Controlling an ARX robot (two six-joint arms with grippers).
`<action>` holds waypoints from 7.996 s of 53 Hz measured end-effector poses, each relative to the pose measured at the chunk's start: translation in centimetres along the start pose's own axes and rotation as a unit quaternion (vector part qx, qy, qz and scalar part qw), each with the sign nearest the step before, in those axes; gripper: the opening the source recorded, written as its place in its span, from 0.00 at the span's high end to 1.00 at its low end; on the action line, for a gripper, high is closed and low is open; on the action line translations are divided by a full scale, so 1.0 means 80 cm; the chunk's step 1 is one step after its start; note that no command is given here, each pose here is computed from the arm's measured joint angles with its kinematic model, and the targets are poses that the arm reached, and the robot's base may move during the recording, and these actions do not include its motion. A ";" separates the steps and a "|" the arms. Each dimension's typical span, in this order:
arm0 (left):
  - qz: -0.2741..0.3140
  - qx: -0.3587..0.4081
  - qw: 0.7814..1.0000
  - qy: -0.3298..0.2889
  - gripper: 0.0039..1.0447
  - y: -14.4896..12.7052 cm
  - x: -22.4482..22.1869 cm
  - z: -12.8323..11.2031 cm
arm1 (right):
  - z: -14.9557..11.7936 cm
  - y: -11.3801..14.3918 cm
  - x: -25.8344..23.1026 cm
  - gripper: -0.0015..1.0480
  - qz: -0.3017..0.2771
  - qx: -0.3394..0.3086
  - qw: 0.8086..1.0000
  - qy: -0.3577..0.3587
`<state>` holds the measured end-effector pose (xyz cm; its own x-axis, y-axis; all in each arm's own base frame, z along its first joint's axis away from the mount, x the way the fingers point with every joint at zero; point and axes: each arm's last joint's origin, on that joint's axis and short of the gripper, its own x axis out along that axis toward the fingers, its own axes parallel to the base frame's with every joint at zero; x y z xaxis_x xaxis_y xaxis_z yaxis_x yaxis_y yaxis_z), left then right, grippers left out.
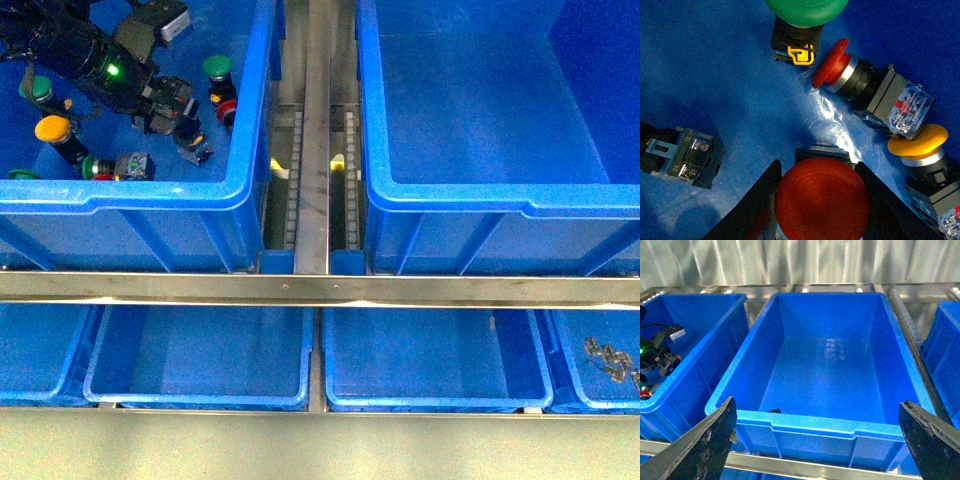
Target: Pick red and yellow buttons and place in box
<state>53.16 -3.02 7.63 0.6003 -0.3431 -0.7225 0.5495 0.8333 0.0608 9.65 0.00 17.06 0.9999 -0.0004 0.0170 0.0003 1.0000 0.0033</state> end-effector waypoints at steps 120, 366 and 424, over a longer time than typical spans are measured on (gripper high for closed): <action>-0.323 -0.528 0.785 0.002 0.68 -0.305 -0.110 0.135 | 0.011 0.044 0.090 0.06 0.071 -0.170 0.971 0.152; 0.252 -0.141 0.879 -0.379 0.98 -0.246 -0.412 -0.234 | 0.036 0.022 0.139 0.65 -0.033 -0.174 0.975 0.132; 0.252 -0.143 0.882 -0.372 0.35 -0.260 -0.423 -0.252 | 0.027 0.057 0.231 0.65 0.006 -0.177 0.973 0.148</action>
<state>9.74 0.00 16.93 1.0000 0.0004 0.0055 -0.0003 1.0000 -0.0082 28.05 4.54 19.51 0.9608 -0.0392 -0.2745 -0.0589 0.9386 -0.3400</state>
